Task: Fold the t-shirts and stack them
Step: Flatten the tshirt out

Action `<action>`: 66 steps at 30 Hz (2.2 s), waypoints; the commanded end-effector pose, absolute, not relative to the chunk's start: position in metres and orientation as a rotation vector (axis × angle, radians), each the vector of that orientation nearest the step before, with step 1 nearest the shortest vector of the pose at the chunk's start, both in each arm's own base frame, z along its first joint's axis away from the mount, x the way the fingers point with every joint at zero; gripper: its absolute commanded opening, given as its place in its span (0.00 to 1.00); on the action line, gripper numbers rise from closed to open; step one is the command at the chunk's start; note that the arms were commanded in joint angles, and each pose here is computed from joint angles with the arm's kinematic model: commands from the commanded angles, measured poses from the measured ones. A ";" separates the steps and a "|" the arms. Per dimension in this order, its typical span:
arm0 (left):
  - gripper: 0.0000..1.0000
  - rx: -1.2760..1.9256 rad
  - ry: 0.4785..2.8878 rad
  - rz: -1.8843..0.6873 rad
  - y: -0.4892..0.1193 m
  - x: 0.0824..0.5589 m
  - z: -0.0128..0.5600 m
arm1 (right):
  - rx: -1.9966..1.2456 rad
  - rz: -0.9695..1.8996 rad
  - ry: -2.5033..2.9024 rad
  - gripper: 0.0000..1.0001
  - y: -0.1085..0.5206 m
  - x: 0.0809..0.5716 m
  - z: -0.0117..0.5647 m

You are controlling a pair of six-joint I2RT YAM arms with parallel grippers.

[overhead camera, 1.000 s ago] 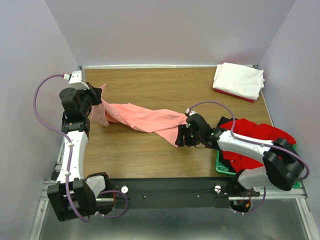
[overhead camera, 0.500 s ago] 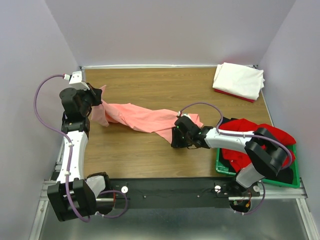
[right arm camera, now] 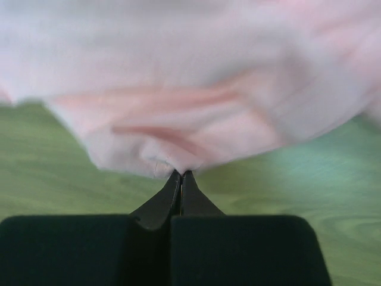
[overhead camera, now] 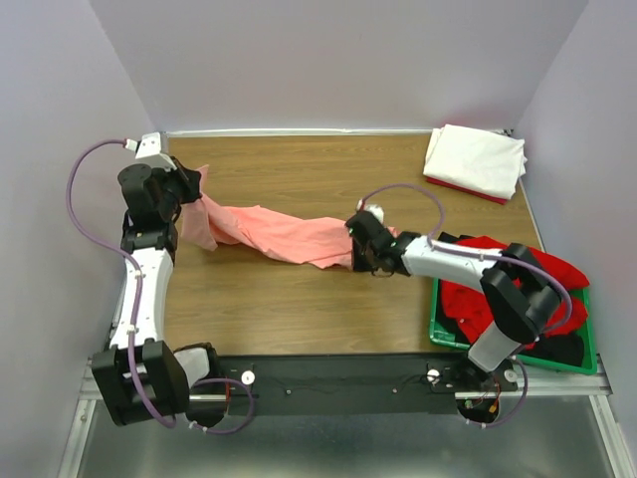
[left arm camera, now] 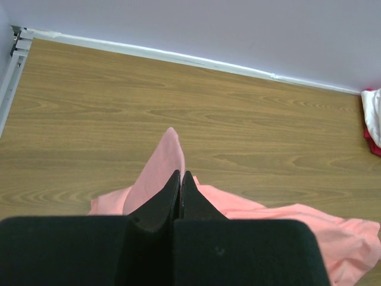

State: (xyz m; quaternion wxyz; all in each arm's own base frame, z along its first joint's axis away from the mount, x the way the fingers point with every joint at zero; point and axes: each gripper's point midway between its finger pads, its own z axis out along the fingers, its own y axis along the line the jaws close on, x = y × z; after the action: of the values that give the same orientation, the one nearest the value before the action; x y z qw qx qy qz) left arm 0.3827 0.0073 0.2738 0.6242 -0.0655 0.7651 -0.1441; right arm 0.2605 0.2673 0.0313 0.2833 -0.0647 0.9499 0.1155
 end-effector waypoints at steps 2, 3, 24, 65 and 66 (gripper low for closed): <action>0.00 -0.224 1.693 -0.406 0.007 0.413 0.298 | -0.031 0.223 2.356 0.00 0.228 0.362 0.102; 0.00 -0.210 1.636 -0.406 0.009 0.424 0.319 | -0.029 0.237 2.342 0.01 0.226 0.378 0.110; 0.00 0.384 0.969 -0.575 -0.053 0.420 0.497 | 0.146 0.196 1.698 0.00 0.103 0.476 0.424; 0.01 0.382 1.120 -0.389 -0.028 0.471 0.444 | 0.294 0.068 1.753 0.00 0.075 0.471 0.333; 0.17 0.343 1.192 -0.444 -0.022 0.496 0.416 | 0.303 0.045 1.784 0.00 0.076 0.485 0.314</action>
State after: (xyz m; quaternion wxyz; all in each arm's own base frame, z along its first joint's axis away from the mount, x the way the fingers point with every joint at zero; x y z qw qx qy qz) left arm 0.4150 -0.0240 0.5210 0.8579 0.1617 0.4701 -0.1300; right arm 0.4378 0.0853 0.3854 0.6563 0.0930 0.7449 0.0757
